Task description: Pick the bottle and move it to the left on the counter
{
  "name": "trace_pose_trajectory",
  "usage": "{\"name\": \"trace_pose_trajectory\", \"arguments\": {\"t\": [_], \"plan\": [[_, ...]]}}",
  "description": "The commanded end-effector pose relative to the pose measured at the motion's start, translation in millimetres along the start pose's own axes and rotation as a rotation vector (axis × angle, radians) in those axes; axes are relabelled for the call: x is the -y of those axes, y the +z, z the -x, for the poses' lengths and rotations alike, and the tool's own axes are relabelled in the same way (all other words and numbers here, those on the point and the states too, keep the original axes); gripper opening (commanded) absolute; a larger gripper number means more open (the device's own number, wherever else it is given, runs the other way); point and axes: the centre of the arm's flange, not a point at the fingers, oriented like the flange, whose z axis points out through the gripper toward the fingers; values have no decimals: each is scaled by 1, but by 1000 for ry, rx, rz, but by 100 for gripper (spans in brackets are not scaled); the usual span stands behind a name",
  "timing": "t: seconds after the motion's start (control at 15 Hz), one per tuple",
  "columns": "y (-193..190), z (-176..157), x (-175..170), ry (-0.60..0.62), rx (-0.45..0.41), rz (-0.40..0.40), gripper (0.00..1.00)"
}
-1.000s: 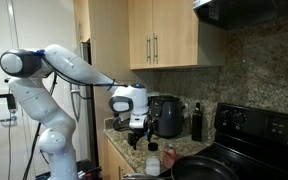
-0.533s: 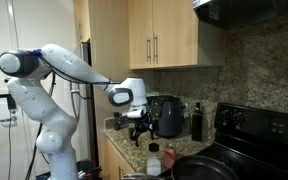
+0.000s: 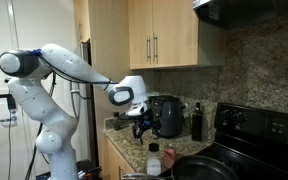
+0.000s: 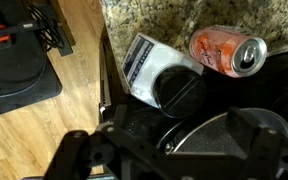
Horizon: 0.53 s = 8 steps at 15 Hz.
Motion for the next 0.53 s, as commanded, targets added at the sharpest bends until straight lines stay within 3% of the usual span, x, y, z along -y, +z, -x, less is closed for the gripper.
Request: {"name": "trace_pose_trajectory", "arguments": {"t": [0.0, 0.2, 0.47], "plan": [[3, -3, 2, 15, 8, -11, 100], [11, -8, 6, 34, 17, -18, 100], [28, -16, 23, -35, 119, -26, 100]]}}
